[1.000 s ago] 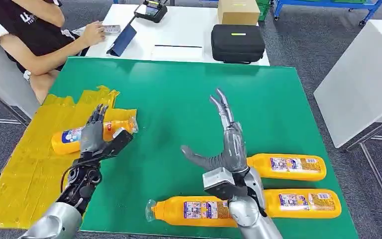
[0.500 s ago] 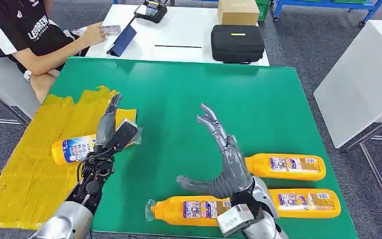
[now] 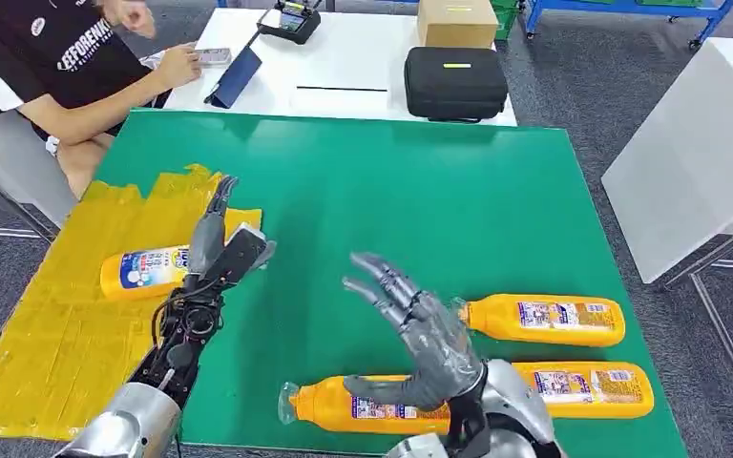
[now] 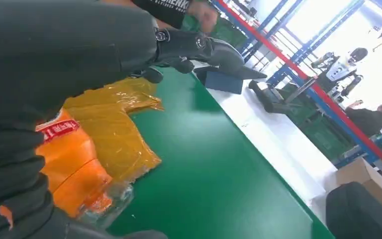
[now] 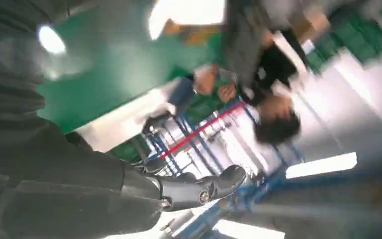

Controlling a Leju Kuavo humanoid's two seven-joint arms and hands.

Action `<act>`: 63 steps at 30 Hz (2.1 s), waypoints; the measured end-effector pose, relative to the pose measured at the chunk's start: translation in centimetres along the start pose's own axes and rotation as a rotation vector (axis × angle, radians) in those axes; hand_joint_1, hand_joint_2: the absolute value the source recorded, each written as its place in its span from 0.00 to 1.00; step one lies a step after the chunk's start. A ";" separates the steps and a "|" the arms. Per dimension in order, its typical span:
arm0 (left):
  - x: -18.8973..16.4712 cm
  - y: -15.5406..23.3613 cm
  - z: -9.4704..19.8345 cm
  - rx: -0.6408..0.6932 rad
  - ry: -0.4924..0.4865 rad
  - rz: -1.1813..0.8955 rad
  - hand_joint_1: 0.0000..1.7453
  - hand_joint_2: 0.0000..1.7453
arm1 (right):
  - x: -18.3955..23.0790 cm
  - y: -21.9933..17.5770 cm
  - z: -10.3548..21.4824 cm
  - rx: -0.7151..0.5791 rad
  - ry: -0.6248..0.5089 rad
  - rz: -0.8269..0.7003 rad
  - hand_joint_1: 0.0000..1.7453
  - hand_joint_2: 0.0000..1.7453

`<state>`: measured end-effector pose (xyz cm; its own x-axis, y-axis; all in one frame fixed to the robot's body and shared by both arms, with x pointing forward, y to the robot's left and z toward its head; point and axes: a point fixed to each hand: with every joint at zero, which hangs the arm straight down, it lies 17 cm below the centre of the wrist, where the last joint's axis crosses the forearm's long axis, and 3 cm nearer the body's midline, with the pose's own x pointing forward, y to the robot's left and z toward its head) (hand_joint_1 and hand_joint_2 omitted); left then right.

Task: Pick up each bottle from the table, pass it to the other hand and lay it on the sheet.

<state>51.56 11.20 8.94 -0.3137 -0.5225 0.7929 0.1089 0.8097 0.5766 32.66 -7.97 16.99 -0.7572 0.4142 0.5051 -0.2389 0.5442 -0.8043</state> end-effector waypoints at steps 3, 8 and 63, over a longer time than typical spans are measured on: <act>0.1 -0.1 -0.1 -0.005 0.003 0.001 0.00 1.00 | -0.3 3.6 1.4 0.120 0.001 0.006 0.00 1.00; 0.0 -0.2 -0.1 -0.009 0.005 0.012 0.00 1.00 | -0.8 6.6 3.1 0.229 0.005 0.004 0.00 1.00; 1.0 -2.2 -0.6 -0.056 0.028 0.116 0.00 1.00 | -9.8 15.8 16.5 0.618 0.593 0.409 0.00 1.00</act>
<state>51.59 8.74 8.62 -0.2697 -0.4338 0.8597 0.1962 0.8493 0.4901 26.27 -15.45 -5.76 -0.4617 0.8827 0.0879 -0.4321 -0.1373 -0.8913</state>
